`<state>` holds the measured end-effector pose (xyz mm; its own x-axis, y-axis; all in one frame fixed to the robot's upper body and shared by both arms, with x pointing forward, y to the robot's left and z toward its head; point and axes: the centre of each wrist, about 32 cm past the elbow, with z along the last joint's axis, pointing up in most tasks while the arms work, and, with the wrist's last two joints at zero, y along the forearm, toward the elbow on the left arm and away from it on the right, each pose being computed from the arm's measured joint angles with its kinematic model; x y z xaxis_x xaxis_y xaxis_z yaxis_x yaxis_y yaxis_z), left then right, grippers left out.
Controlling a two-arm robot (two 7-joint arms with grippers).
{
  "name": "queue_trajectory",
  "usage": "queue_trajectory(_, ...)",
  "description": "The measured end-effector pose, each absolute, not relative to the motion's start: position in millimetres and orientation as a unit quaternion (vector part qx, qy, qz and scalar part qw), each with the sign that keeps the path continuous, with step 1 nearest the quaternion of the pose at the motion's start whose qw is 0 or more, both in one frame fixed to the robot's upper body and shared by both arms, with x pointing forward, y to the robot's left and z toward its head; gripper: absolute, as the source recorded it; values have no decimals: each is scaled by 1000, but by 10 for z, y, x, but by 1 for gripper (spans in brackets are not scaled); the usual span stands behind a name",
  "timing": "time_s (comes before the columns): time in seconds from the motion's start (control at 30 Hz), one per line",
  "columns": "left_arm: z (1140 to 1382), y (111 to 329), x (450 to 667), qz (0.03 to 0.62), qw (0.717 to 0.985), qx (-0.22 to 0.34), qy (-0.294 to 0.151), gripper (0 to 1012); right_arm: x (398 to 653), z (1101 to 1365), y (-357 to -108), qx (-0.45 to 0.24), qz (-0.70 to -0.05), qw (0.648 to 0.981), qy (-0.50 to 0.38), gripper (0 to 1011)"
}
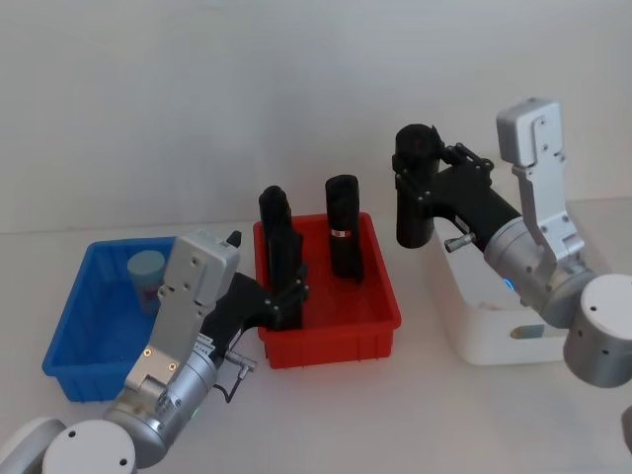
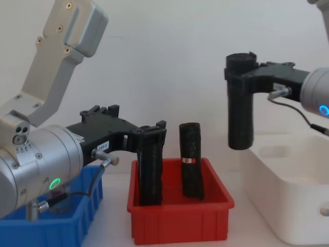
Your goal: Pick the cotton swabs from the blue box and place them into the white box.
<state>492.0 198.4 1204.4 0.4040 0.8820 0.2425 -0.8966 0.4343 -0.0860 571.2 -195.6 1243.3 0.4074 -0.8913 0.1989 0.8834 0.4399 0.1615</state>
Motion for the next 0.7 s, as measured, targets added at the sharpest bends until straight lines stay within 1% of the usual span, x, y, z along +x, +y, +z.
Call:
queue_trajectory(0.3, 12044, 1984, 4920, 531, 837, 29, -126, 1000, 5593, 12524, -2155, -5, -565, 815, -126, 529)
queue_trajectory(0.53, 12044, 1984, 4920, 531, 837, 29, -126, 999, 5523, 12523, -2280, -20, -585, 802, -118, 529)
queue_trajectory(0.7, 12044, 1984, 4920, 531, 837, 29, -126, 1000, 5503, 12504, -2332, -26, -591, 799, -113, 529)
